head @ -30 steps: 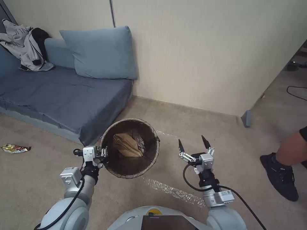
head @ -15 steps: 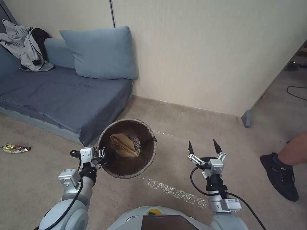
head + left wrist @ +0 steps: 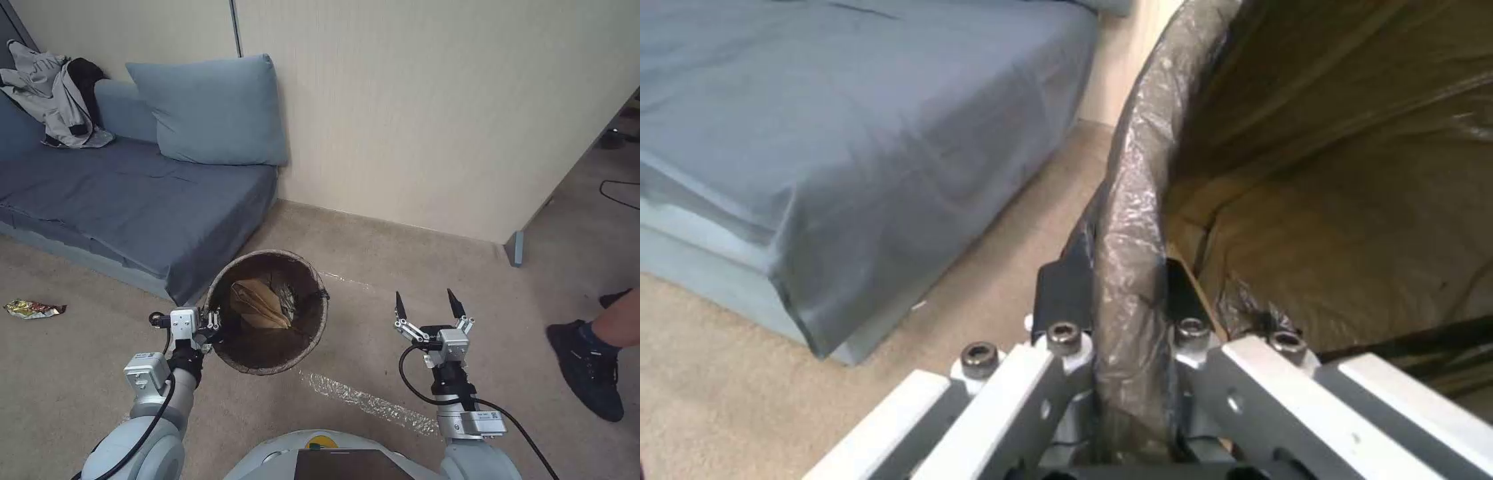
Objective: Pick up the trash bin, then pick up the garbage from the floor and place it into the trash bin.
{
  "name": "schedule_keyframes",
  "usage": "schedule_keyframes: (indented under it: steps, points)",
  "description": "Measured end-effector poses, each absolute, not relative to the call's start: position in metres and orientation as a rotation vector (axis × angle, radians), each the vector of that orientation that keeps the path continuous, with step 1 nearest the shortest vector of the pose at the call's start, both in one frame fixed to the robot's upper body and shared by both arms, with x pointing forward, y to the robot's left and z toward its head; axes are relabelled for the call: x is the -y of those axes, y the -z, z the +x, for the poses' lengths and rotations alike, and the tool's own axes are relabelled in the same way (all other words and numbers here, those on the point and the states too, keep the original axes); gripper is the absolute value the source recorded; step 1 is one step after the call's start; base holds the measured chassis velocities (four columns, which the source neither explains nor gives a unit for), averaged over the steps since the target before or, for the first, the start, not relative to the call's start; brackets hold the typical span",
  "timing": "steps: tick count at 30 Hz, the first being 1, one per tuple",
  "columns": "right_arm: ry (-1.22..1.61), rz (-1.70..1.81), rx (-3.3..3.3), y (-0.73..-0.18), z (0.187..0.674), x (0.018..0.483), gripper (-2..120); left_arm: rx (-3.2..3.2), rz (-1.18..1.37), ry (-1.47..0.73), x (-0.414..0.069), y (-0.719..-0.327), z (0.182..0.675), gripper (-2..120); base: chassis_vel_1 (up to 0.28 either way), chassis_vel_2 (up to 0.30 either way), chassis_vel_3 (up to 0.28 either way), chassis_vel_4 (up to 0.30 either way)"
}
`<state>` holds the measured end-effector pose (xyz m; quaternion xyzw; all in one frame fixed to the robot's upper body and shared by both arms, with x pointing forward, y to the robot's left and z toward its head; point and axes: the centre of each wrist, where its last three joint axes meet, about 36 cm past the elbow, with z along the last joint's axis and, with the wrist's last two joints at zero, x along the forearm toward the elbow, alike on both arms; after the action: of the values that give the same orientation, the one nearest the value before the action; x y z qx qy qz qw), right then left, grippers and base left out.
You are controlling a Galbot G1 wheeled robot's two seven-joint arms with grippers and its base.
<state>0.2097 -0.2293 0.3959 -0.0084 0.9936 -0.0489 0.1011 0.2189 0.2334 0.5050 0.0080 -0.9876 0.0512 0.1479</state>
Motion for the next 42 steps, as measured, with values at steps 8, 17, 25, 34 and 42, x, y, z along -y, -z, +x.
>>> schedule_keyframes:
  steps: [8,17,25,34,42]
  points:
    - [0.148,-0.026,-2.944,-0.3955,0.2107,0.2298,100,2.843,0.02,-0.153,-0.2326,-0.5052,0.2194,2,0.0,0.0,0.0,0.0]
    - [0.141,-0.027,-2.956,-0.3916,0.2118,0.2279,100,2.842,0.02,-0.155,-0.2323,-0.5051,0.2191,2,0.042,0.038,0.041,0.036]
    - [0.141,-0.021,-2.96,-0.3905,0.2118,0.2279,100,2.841,0.02,-0.159,-0.2319,-0.5049,0.219,2,0.047,0.062,0.065,0.06]
    - [0.127,-0.014,-2.97,-0.3914,0.2131,0.2254,100,2.841,0.019,-0.16,-0.2319,-0.505,0.2192,2,0.058,0.056,0.066,0.07]
    - [0.129,-0.011,-2.97,-0.3921,0.2151,0.2255,100,2.842,0.017,-0.161,-0.2318,-0.5051,0.2194,2,0.063,0.063,0.07,0.057]
